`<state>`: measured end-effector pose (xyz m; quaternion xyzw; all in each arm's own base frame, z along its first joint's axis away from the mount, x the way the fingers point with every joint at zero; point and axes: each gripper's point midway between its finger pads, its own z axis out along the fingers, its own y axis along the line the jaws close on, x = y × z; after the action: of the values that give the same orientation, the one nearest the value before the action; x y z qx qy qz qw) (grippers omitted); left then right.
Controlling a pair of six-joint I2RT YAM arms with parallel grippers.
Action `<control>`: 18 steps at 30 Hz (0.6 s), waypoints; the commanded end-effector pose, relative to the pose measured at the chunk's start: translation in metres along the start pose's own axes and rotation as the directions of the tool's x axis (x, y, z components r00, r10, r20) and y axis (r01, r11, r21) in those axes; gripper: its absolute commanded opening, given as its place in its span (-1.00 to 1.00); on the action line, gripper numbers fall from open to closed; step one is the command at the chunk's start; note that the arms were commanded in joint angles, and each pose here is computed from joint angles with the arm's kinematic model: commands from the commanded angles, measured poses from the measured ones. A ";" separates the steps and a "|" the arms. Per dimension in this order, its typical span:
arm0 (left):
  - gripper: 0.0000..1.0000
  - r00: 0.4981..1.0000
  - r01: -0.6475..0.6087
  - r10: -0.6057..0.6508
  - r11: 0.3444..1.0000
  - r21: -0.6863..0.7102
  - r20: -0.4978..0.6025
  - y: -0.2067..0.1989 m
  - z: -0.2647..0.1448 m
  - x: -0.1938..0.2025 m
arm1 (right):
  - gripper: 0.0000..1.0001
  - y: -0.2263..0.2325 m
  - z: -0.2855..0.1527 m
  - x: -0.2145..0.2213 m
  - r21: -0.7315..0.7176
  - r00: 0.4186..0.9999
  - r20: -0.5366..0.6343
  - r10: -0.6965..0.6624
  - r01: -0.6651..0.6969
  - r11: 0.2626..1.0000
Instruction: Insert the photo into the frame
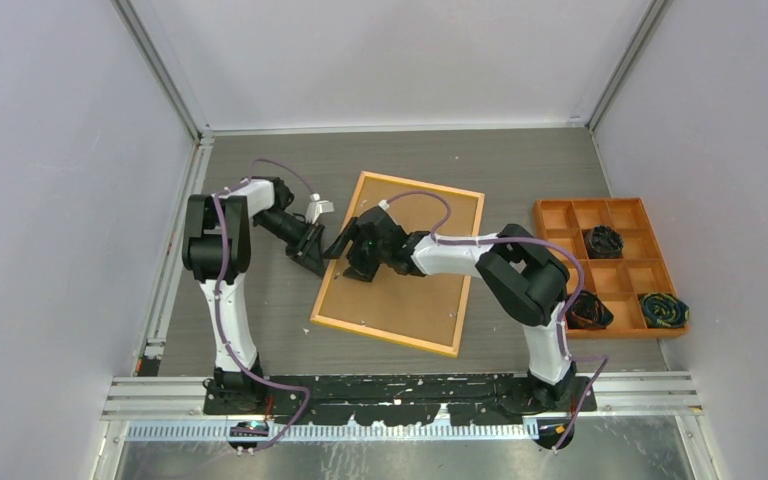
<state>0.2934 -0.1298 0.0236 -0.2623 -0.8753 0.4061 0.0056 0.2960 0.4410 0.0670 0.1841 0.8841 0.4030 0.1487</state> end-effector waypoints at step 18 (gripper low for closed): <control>-0.58 1.000 0.003 -0.003 1.000 -0.017 -0.002 0.008 0.006 0.004 | 0.35 0.013 0.021 0.015 -0.009 0.999 -0.030 0.043 -0.043 0.999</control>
<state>0.2910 -0.1306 0.0224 -0.2522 -0.8774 0.4079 0.0111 0.2929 0.4575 0.0558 0.1905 0.8853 0.4046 0.1274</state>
